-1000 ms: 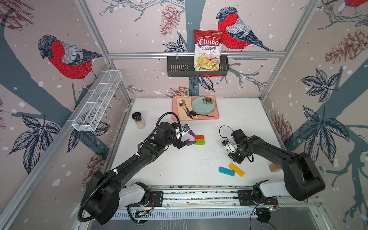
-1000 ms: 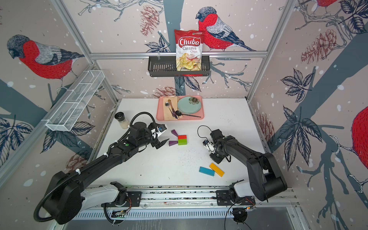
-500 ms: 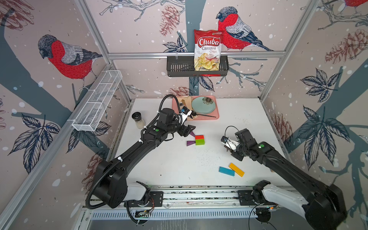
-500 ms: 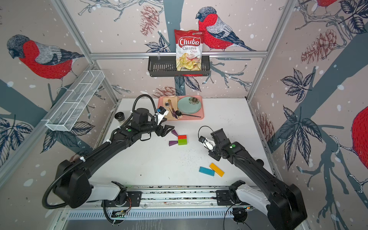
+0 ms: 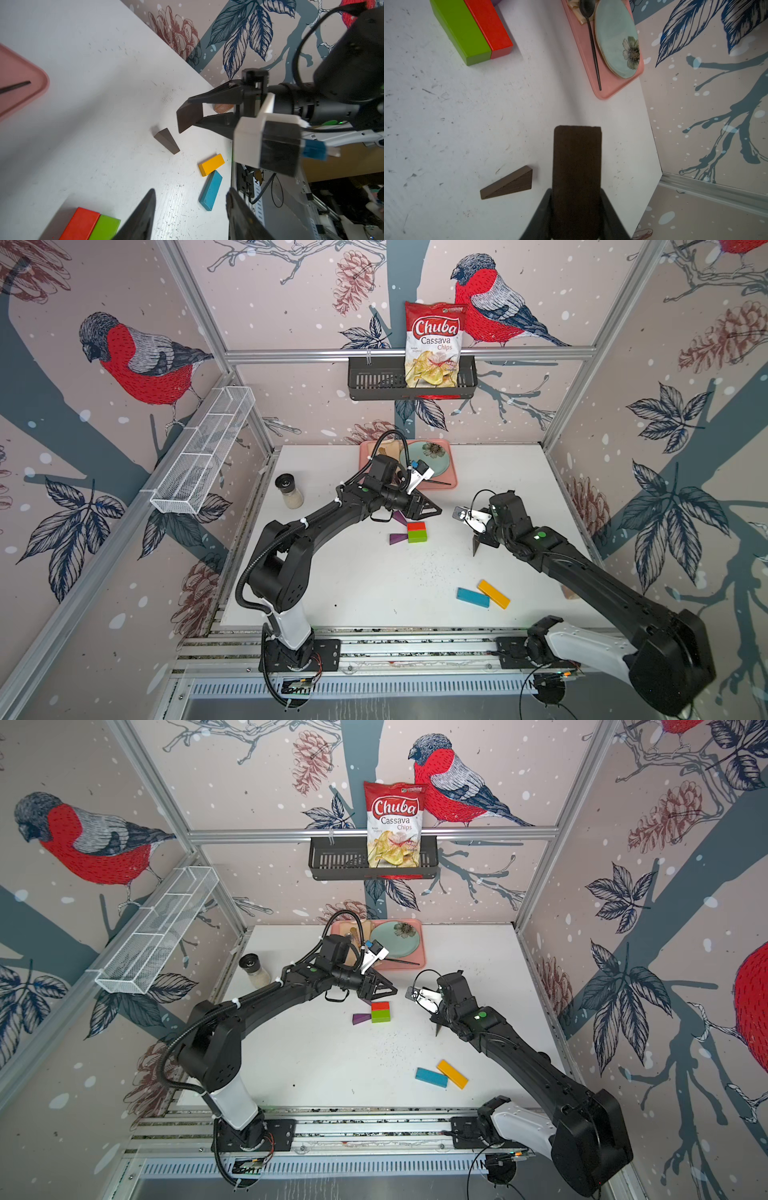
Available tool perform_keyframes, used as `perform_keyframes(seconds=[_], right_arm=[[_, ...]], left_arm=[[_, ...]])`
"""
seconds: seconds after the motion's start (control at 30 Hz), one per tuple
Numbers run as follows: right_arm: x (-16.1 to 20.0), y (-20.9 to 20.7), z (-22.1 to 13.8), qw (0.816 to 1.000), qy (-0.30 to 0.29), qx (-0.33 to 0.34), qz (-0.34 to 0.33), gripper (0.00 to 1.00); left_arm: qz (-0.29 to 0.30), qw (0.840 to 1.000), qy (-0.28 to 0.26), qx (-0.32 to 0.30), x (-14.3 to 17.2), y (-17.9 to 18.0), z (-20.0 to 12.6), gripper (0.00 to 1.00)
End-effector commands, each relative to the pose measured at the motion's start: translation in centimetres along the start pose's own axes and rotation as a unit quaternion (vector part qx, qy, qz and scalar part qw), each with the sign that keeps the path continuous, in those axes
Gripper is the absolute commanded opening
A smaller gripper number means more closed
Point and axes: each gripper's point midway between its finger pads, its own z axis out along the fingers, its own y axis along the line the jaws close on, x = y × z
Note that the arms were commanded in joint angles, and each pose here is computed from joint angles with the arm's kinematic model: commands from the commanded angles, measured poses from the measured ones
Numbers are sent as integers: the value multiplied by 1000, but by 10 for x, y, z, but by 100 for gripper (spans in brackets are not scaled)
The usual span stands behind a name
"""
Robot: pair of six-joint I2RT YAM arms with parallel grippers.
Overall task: Assemble a small pinwheel with building blocks
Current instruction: Pick up the building block from the center of the board, then assemble the building block at the center of the board.
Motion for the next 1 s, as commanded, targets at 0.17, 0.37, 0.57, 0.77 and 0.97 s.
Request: perform_keyframes(seconds=[0.17,0.37,0.57,0.77,0.97], right_arm=[[-31,-16,-3,999,-40,28,-21,0],[-41,-15,-1,998,-46,22,-30,0],[-50,-17,0,998,-54,19,-35,0],[-62,-18,3,997,-66,18,-43,0],[-73,-20,2,996,-72,16,-51,0]], left_arm=[[2,999,-35,20,-31,3,21,53],[4,999,-31,21,-40,11,35,48],[5,999,-27,29,-39,13,40,42],[0,999,-17,36,-34,14,45,33],[1,999,-15,37,-34,15,50,31]])
